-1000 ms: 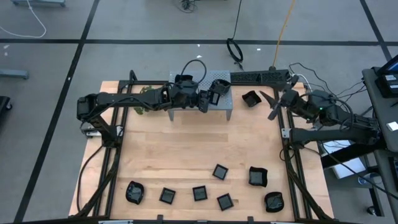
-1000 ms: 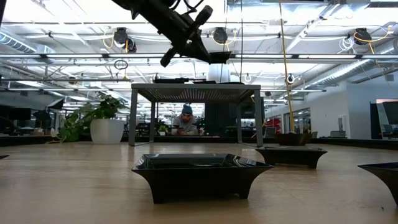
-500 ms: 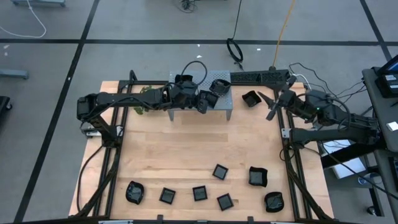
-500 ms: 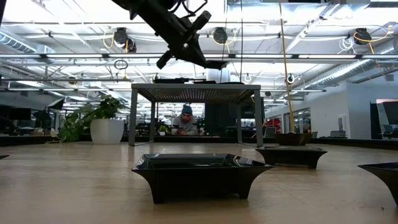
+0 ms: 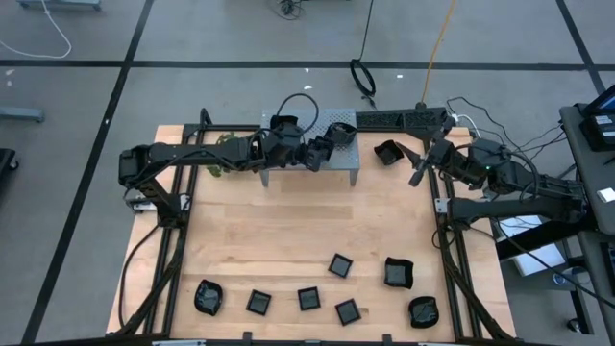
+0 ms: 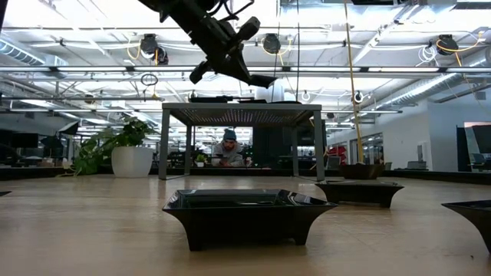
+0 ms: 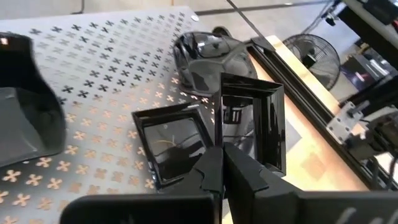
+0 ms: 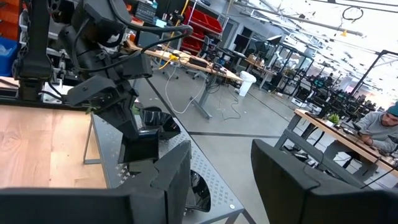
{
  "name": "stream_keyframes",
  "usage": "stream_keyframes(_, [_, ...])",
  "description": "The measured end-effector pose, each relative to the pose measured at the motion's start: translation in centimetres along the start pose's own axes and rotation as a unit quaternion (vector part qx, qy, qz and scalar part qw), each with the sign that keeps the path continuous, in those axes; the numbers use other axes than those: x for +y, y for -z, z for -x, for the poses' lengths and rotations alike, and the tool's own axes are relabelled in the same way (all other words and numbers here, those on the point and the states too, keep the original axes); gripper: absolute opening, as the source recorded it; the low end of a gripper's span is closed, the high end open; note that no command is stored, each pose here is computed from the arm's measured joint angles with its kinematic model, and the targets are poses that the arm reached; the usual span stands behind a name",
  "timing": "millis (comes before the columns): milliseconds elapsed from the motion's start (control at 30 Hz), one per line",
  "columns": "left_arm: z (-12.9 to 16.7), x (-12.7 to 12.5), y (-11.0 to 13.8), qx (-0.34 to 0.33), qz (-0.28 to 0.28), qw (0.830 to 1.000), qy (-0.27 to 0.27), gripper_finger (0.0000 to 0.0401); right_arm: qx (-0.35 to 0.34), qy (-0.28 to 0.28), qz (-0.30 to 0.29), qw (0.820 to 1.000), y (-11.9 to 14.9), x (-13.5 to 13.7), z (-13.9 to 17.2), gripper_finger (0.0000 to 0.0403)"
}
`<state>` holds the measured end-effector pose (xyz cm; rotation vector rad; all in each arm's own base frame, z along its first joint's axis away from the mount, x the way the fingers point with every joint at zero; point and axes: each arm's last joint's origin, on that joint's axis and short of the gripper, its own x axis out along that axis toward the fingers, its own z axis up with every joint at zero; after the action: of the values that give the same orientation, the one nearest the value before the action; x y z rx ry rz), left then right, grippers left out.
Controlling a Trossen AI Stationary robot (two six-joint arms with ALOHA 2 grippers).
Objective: Pick & Place Mini shaped plates
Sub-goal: Stack the black square plate on top of the black square plate on the shelf
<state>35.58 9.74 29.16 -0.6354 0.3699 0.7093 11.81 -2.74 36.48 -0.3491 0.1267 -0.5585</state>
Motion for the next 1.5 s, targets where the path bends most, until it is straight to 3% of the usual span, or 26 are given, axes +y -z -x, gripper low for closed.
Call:
stream_keyframes(433, [-0.1, 0.8, 0.0, 0.003, 0.023, 0.999, -0.038, 0.0008, 0.000, 0.000, 0.000, 1.000, 0.0, 0.0, 0.0, 0.0155])
stream_keyframes(867, [-1.4, 0.8, 0.1, -0.002, 0.045, 0.999, -0.023, 0.0012, 0.000, 0.000, 0.000, 1.000, 0.0, 0.0, 0.0, 0.0155])
stream_keyframes(1500, [-1.5, 0.9, 0.3, 0.008, 0.033, 0.999, -0.023, 0.0010, 0.000, 0.000, 0.000, 1.000, 0.0, 0.0, 0.0, 0.0155])
